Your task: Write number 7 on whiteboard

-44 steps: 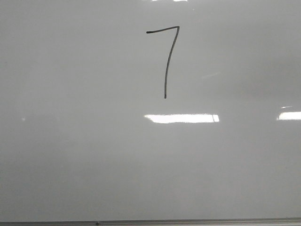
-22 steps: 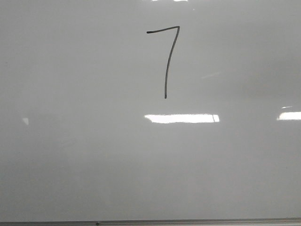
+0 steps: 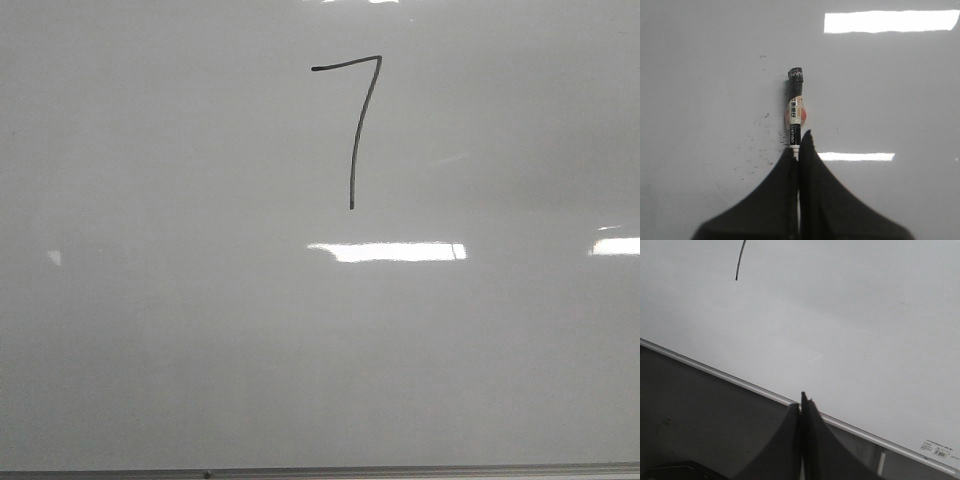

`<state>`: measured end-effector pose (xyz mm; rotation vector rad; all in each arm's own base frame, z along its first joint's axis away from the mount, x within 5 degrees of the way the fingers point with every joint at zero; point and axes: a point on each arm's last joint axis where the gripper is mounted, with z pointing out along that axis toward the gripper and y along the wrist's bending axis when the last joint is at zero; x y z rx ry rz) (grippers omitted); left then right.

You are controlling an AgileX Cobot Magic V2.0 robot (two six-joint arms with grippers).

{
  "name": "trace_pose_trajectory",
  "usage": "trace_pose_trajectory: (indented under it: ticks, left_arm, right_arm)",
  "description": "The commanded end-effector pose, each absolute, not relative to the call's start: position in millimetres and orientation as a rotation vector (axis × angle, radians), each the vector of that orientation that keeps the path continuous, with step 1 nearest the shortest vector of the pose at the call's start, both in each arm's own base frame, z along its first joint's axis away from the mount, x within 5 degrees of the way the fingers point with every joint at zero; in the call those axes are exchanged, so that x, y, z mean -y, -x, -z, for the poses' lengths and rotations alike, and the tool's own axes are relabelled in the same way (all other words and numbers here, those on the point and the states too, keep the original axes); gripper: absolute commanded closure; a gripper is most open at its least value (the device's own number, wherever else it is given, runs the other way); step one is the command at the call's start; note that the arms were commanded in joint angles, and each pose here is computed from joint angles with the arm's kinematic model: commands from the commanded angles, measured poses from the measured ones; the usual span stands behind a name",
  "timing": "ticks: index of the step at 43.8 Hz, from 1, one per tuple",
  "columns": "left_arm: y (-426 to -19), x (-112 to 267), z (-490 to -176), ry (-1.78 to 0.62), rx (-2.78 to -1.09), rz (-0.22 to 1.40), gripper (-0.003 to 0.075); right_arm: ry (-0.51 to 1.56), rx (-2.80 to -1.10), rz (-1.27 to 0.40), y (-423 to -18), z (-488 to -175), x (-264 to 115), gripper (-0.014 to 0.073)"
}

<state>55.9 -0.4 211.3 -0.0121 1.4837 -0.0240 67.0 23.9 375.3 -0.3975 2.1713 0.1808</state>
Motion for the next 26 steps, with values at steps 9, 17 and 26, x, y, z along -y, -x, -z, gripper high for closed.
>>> trace_pose_trajectory:
  ticks: [9,17,26]
  left_arm:
    - [-55,0,-215,0.025,-1.402,0.037,0.0741]
    - [-55,0,-215,0.025,-1.402,0.037,0.0741]
    - [-55,0,-215,0.025,-1.402,0.037,0.0741]
  right_arm:
    - [0.328,-2.020,-0.149,-63,-378,-18,0.0662]
    - [0.150,-1.763,-0.067,-56,-344,-7,0.0662]
    - [0.037,-1.536,0.023,-50,-289,0,0.0662]
